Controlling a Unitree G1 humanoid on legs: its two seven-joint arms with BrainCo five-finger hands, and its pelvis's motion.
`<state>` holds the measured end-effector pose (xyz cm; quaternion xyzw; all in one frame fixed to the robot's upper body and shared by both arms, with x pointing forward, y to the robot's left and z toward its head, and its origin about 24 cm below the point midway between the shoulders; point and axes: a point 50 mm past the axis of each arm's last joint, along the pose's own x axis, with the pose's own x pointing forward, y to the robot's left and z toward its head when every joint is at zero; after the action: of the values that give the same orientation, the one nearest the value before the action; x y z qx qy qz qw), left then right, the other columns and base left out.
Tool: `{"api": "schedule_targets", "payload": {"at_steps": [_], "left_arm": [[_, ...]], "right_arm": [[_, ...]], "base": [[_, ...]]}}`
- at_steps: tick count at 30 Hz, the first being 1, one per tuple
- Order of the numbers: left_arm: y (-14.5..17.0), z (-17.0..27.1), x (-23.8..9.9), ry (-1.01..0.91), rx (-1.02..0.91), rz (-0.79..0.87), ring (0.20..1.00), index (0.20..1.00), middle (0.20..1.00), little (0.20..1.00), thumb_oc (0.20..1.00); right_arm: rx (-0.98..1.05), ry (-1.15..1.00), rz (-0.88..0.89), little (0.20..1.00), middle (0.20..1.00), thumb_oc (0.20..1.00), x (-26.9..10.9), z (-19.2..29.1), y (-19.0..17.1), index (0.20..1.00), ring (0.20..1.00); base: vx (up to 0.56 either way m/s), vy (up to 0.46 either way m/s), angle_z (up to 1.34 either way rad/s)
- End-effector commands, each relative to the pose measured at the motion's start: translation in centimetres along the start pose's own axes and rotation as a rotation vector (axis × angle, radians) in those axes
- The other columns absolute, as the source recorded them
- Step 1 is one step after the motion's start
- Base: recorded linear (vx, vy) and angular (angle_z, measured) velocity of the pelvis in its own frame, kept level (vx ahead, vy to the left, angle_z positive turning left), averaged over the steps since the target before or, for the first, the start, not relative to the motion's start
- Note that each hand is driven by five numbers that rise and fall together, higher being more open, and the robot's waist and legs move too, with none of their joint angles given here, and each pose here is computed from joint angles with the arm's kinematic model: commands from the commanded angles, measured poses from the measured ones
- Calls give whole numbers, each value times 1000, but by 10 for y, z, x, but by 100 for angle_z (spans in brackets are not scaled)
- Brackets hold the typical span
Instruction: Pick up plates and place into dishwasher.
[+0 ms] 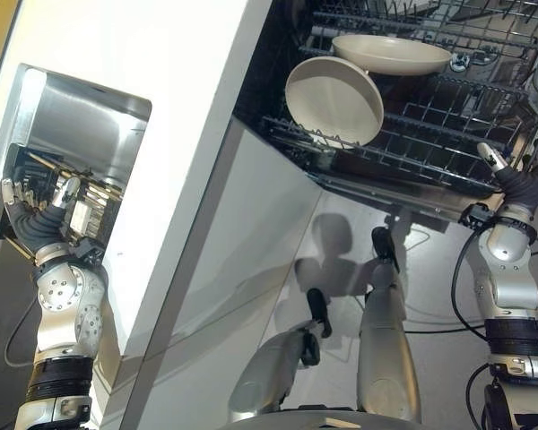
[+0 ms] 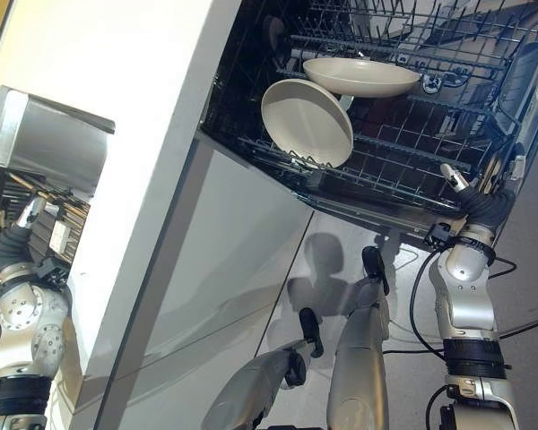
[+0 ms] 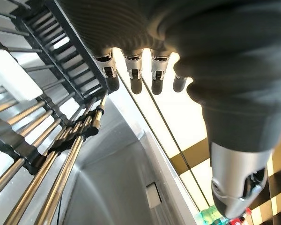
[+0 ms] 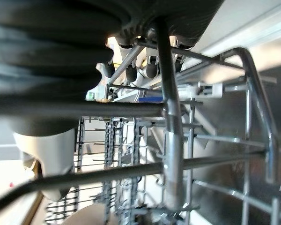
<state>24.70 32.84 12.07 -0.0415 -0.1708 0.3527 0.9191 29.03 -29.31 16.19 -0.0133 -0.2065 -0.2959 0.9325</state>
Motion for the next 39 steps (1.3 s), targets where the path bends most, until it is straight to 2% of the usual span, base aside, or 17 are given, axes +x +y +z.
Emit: {"api": "schedule_targets", "payload": {"at_steps": [1, 8, 21, 33, 39], "left_arm": [[-50, 0, -18, -14, -86, -157, 1000, 1000, 1000, 1000, 1000], [-57, 1, -22, -17, -91, -172, 1000, 1000, 1000, 1000, 1000], [-51, -3, -28, 19, -93, -190, 1000, 1000, 1000, 1000, 1000], [-51, 9, -31, -48, -20, -262, 1000, 1000, 1000, 1000, 1000], [-51, 15, -27, -79, 21, -276, 1000, 1000, 1000, 1000, 1000]], "right_arm": [[137, -132, 303, 1000, 1000, 1000, 1, 33, 57, 1000, 1000], [126, -136, 374, 1000, 1000, 1000, -9, 32, 78, 1000, 1000], [49, -141, 423, 1000, 1000, 1000, -11, 36, 90, 1000, 1000], [57, -156, 352, 1000, 1000, 1000, -7, 40, 83, 1000, 1000], [76, -158, 339, 1000, 1000, 1000, -5, 42, 93, 1000, 1000]], "base": [[0, 0, 0], [25, 34, 3], [104, 128, 12], [101, 46, 34], [75, -36, 40]]}}
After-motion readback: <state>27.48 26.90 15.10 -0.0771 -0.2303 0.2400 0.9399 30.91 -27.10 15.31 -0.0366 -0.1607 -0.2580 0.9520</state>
